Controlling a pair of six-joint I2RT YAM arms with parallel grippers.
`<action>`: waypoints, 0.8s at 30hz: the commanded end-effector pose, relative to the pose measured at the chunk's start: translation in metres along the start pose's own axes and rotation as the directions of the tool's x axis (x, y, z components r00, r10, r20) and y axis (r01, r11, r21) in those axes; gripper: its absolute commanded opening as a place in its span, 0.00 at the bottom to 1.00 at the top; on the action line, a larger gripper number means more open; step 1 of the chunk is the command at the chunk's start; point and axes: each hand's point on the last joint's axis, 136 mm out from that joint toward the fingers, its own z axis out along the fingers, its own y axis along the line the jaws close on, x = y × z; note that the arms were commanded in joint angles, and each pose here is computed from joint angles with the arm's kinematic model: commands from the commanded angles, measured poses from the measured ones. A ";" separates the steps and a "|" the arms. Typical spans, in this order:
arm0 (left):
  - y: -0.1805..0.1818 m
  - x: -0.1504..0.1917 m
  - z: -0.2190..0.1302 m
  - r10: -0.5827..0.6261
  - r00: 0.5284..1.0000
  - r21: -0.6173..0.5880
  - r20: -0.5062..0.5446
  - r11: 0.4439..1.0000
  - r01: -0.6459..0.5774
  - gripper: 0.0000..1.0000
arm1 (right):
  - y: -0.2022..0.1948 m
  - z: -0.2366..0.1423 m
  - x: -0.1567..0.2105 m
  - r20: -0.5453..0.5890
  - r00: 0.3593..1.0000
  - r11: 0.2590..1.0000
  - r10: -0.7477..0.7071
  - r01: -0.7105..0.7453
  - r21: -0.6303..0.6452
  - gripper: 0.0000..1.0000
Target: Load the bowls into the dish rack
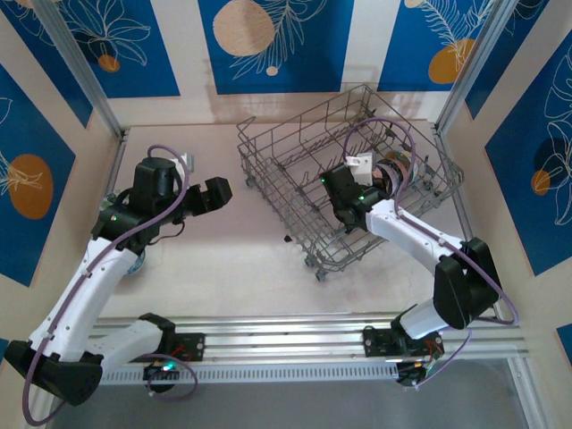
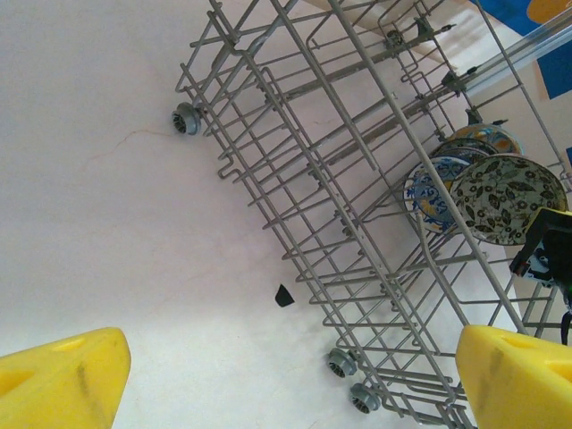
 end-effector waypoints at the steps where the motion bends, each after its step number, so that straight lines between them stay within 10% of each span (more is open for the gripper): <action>1: -0.008 -0.002 0.000 -0.015 1.000 0.042 0.006 0.999 0.015 0.94 | -0.005 -0.003 -0.001 0.001 1.000 0.999 0.010 -0.010 0.035 0.00; 24: 0.052 -0.010 -0.034 -0.098 0.993 -0.054 0.067 0.993 0.102 0.99 | 0.005 -0.008 0.009 -0.046 0.997 0.996 -0.060 0.063 0.070 0.00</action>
